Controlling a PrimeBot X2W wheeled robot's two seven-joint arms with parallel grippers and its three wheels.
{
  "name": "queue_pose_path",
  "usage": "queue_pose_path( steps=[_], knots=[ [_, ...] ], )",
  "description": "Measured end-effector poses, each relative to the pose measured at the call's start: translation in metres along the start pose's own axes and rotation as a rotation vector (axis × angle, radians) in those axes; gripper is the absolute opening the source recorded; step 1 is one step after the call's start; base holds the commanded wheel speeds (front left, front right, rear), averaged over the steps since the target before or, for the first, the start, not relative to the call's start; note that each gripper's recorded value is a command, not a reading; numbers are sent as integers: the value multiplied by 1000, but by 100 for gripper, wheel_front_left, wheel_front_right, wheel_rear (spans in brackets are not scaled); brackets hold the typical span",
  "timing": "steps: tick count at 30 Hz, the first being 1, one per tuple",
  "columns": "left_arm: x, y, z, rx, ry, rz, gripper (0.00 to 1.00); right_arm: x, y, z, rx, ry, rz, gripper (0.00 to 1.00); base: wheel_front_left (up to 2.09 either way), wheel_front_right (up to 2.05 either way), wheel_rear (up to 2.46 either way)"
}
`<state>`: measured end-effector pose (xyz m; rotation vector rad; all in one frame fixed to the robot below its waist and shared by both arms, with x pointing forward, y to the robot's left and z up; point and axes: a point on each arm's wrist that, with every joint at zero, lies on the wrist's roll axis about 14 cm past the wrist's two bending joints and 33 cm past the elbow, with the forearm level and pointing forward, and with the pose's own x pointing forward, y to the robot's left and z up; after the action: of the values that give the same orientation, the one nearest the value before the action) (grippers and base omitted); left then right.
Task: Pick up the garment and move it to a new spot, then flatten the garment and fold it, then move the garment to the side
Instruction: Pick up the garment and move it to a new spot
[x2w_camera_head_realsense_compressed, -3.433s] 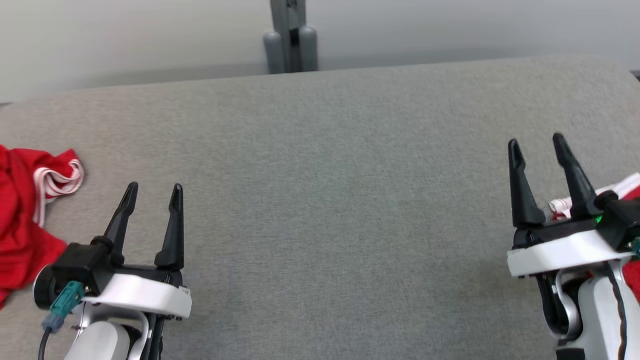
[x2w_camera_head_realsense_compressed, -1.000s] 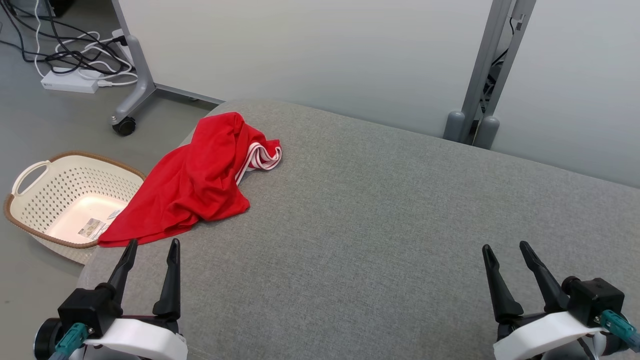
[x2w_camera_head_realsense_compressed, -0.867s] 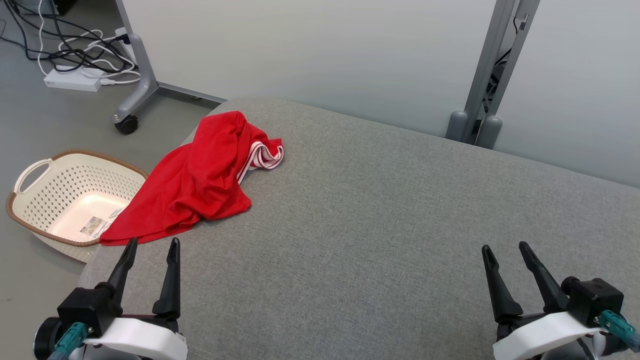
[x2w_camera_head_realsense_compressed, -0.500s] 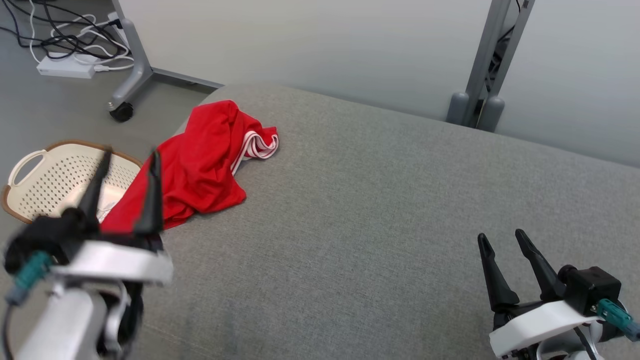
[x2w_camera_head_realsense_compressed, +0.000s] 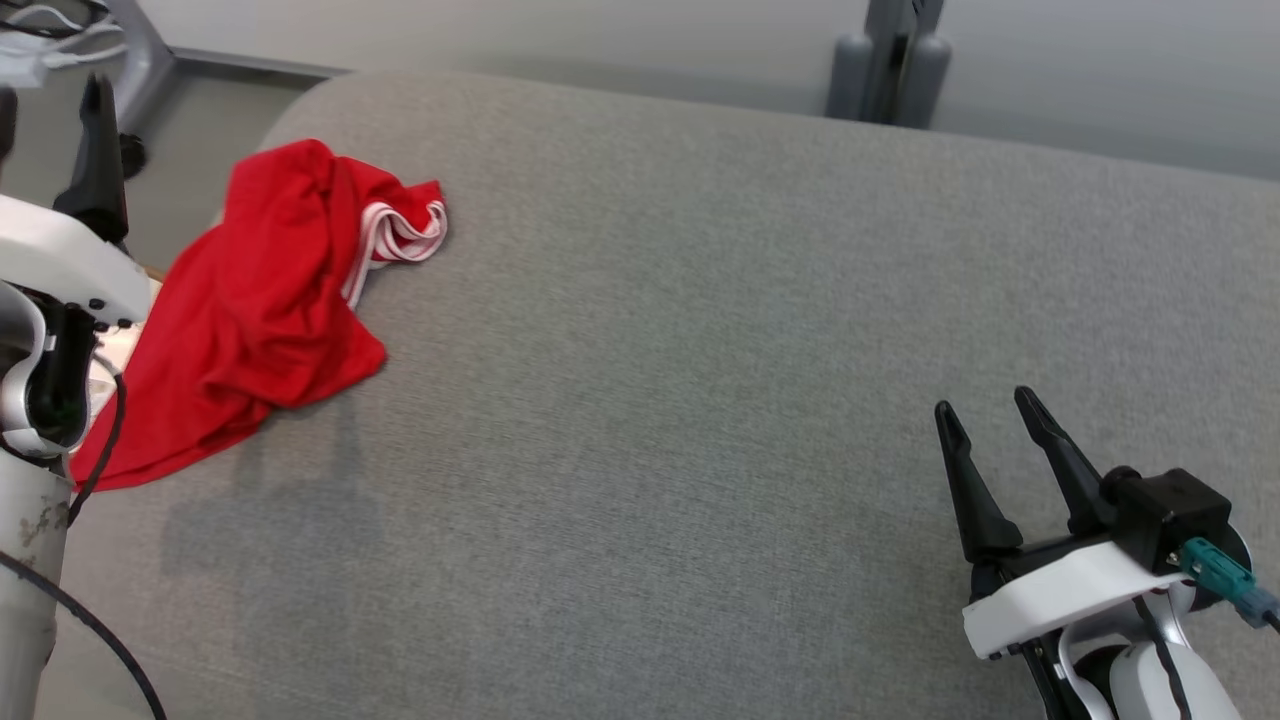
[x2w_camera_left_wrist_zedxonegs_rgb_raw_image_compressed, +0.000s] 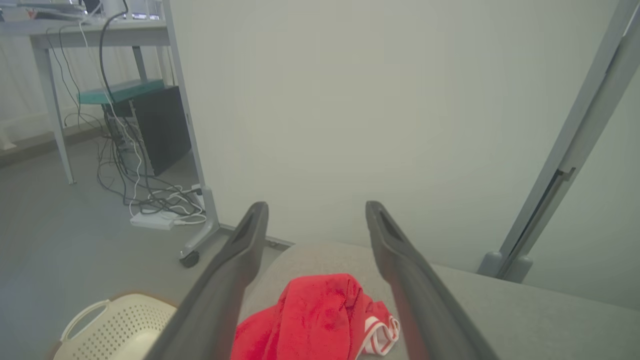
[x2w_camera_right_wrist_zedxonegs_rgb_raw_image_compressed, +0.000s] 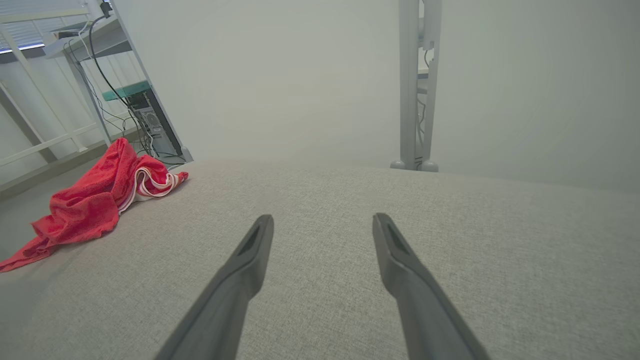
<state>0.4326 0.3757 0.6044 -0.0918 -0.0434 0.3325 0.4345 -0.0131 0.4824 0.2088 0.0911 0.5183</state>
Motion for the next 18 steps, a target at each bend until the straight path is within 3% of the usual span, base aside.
queue_pose_path(
  steps=[9,18],
  knots=[
    [14,4,-157,-121,513,52,100,10,-29,-21,14,40,-54,100,0,0,0],
    [-4,4,-235,-203,763,135,99,14,-50,-38,16,73,-97,100,0,0,0]
  ],
)
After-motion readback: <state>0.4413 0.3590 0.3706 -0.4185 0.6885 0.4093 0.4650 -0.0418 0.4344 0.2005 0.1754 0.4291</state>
